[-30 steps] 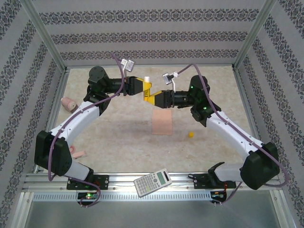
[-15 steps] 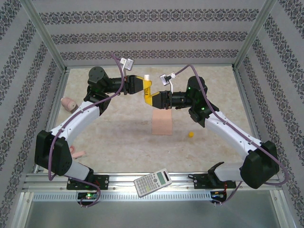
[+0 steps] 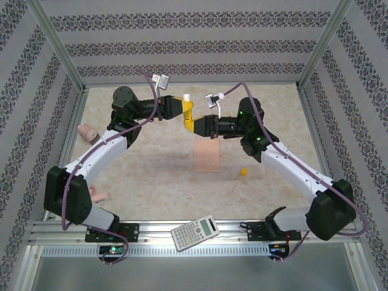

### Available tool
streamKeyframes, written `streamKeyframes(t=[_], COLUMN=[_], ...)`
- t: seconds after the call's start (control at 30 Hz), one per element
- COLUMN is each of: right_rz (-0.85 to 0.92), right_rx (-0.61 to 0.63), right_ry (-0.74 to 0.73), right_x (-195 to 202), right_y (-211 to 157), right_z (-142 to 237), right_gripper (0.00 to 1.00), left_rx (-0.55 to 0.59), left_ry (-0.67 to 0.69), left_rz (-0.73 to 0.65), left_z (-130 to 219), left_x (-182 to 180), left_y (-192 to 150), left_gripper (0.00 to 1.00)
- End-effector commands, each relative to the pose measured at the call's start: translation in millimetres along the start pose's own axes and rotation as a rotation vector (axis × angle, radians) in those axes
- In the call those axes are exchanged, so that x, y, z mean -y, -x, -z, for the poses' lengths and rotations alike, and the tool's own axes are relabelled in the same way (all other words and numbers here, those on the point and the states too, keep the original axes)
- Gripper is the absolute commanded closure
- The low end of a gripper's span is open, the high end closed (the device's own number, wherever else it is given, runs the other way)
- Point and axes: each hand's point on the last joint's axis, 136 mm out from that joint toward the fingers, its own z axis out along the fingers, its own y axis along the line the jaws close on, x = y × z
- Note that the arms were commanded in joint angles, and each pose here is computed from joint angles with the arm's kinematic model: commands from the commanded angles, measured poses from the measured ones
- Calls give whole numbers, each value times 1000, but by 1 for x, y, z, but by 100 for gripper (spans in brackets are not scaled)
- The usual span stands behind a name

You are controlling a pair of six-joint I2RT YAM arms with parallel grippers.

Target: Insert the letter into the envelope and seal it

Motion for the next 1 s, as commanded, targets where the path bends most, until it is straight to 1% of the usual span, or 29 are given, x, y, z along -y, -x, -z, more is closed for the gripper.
streamKeyframes(t=[0.0,0.17,0.5,0.67,0.9,0.97], right_rz=[101,102,134,159,173,169], right_rx=[49,64,78,84,94,97], right_ry=[32,7,-120,-204,-378,-408], right_x=[-18,-15,-4,1,21,27], right_y=[13,15,13,12,8,5], right_z=[-1,-1,-8,-11,-15,-17], right_gripper=[76,77,80,80,80,80], left_rx=[8,13,26,36,-12,-12], left_ry=[-2,25,122,181,332,352], left_rz=[-36,-37,-23,-3,-4,-1], left_z=[3,4,2,0,-3,-3], left_x=[5,2,-9,-20,-37,-41], left_y=[-2,-3,-5,-9,-22,-23], left_gripper=[100,100,100,100,100,100])
